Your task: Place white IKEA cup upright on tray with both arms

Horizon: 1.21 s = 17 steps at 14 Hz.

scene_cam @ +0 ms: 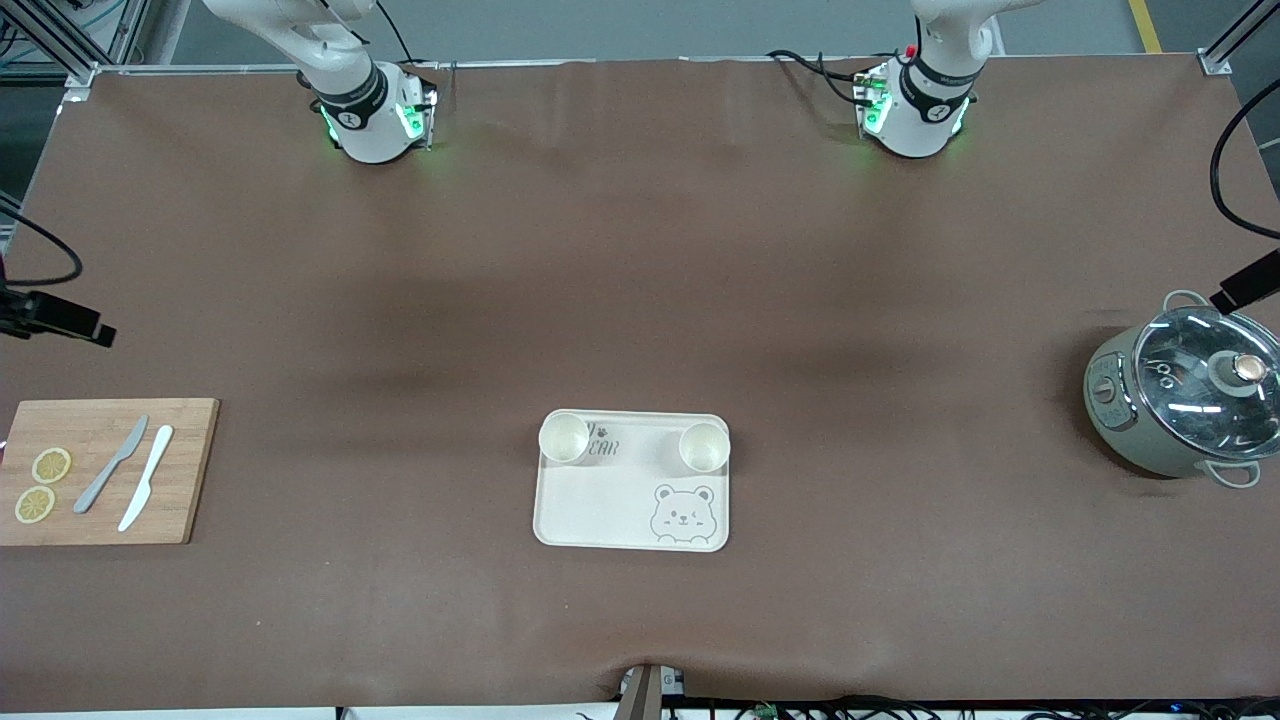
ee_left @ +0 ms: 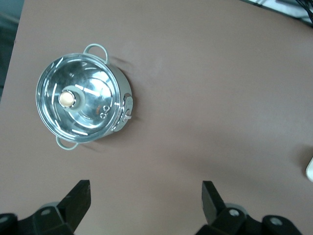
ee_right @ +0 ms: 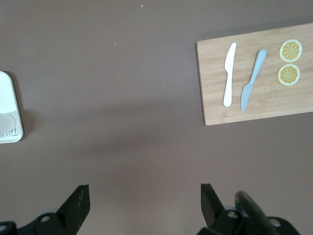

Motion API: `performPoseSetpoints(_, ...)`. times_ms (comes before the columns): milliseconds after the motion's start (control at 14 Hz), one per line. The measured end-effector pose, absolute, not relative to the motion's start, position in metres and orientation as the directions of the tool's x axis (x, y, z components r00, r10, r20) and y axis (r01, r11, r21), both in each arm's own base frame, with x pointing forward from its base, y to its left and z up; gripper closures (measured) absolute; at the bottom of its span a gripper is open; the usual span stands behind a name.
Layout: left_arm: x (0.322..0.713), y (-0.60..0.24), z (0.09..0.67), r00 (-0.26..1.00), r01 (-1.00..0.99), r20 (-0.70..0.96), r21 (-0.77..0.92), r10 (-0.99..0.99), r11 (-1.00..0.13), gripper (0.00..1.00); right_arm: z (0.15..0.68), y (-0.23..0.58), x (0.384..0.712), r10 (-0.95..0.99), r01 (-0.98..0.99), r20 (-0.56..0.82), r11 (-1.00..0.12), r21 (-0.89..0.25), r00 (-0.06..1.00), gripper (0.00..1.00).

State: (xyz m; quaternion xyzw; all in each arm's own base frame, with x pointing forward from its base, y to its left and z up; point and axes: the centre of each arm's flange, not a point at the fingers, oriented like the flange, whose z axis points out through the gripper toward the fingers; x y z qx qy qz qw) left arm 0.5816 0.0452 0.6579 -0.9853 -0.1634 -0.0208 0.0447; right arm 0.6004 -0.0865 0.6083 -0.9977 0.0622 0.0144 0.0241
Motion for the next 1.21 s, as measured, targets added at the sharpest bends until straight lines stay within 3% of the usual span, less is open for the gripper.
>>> performPoseSetpoints(429, 0.571, 0.062, 0.666, 0.981, 0.193, 0.031, -0.064, 0.191, -0.979, 0.00, 0.640, -0.084, 0.542, -0.117, -0.116, 0.009, -0.990, -0.081, 0.993, 0.00)
performPoseSetpoints(1214, 0.515, -0.007, 0.678, 0.999, 0.046, 0.016, -0.052, 0.045, -0.998, 0.00, 0.659, -0.073, 0.540, -0.084, -0.083, 0.034, -0.996, -0.016, 0.996, 0.00)
